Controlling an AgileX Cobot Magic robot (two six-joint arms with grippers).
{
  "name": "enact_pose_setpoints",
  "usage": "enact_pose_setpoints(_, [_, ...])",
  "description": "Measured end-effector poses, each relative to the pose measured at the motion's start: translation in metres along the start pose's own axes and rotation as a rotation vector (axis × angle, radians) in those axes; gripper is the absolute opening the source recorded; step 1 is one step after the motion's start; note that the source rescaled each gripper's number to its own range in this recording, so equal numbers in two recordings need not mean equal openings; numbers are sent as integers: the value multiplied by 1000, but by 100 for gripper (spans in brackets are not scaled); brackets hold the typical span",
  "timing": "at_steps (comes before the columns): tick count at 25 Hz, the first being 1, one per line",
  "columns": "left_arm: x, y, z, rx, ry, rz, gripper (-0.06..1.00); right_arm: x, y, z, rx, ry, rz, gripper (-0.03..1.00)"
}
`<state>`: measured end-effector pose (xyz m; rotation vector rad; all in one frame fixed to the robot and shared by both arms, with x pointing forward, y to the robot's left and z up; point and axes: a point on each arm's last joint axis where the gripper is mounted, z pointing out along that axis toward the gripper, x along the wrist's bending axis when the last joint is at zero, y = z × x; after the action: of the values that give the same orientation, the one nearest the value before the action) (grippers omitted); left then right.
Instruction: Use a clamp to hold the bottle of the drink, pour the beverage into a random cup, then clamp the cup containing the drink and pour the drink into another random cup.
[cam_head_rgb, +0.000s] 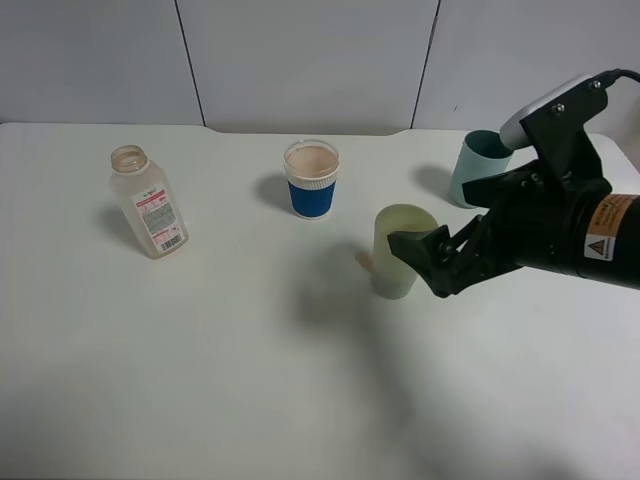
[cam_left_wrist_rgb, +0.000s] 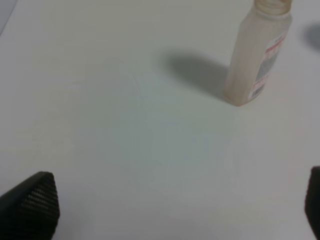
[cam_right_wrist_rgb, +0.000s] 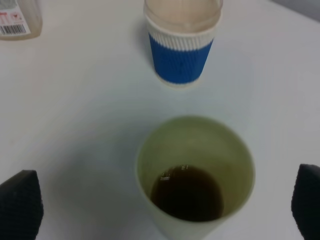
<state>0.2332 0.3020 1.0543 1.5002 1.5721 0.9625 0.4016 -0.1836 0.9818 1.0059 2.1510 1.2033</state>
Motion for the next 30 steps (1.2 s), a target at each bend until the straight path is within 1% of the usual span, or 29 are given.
enact_pose_setpoints(5, [0,0,0,0,0,0,100,-2,-5,0,15,-23,57,100])
enact_pose_setpoints(12, [0,0,0,0,0,0,100,-16,-7,-1,25,-114,142,100])
enact_pose_setpoints(19, [0,0,0,0,0,0,100,-21,-10,-2,61,-160,109,100])
enact_pose_setpoints(24, [0,0,0,0,0,0,100,-20,-20,7,158,-145,30,100])
enact_pose_setpoints(27, [0,0,0,0,0,0,100,-21,-30,17,219,-145,25,100])
enact_pose_setpoints(30, [0,0,0,0,0,0,100,-23,-38,27,260,-168,24,100])
